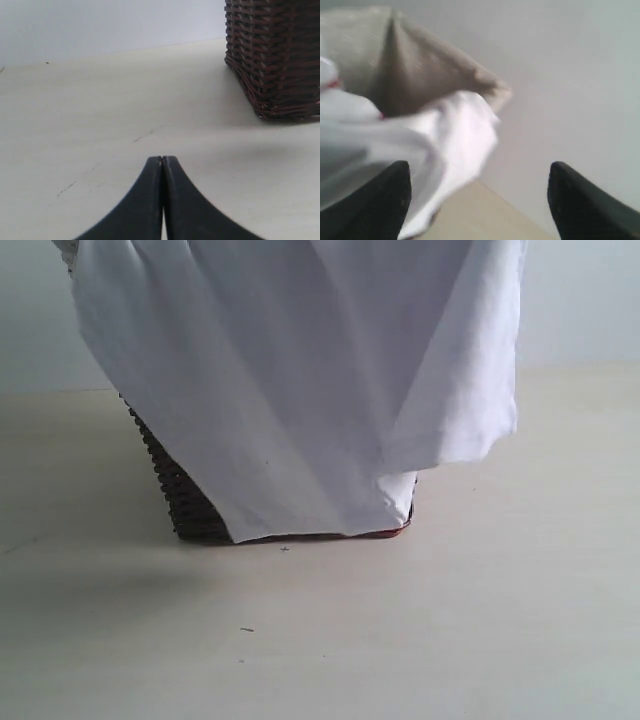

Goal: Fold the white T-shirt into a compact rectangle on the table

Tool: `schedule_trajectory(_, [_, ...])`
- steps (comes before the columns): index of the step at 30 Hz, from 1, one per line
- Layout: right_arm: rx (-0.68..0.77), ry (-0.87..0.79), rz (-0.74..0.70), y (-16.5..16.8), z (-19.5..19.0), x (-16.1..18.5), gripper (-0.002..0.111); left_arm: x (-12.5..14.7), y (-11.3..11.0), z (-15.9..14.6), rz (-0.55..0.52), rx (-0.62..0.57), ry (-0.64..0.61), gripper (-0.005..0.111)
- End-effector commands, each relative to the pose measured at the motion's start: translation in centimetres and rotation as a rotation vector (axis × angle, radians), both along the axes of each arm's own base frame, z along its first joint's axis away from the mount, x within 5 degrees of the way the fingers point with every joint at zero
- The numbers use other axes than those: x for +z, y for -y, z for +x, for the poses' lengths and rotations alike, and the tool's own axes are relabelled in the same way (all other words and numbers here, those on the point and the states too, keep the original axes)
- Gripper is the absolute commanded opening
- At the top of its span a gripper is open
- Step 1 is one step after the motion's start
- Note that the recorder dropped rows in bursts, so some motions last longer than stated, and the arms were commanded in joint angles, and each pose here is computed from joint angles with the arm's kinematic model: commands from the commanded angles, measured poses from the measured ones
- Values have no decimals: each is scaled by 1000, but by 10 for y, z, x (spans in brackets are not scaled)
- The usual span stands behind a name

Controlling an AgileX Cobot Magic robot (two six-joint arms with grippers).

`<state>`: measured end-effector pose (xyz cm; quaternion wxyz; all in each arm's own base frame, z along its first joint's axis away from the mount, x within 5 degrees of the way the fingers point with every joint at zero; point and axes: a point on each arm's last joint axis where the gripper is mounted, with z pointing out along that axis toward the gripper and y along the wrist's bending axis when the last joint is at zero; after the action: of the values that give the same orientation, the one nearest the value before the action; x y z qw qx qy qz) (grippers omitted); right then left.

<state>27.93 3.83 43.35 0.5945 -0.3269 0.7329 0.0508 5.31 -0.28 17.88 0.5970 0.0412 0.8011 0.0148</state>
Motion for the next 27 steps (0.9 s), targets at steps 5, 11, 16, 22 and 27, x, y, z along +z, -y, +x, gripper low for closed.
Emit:
schedule_trajectory(5, [-253, -114, -315, 32, 6, -19, 72, 2, 0, 0, -5, -3, 18, 0])
schedule_trajectory(11, [-178, -118, -68, 17, -4, -7, 72, 2, 0, 0, -5, -3, 18, 0])
schedule_trajectory(16, [399, -202, 146, -32, -37, 0, 72, 2, 0, 0, -5, -3, 18, 0])
schedule_trajectory(22, [601, -434, 255, -88, -38, -55, 72, 2, 0, 0, -5, -3, 18, 0])
schedule_trajectory(27, [463, -529, 229, -128, -13, -119, 72, 2, 0, 0, -5, -3, 18, 0])
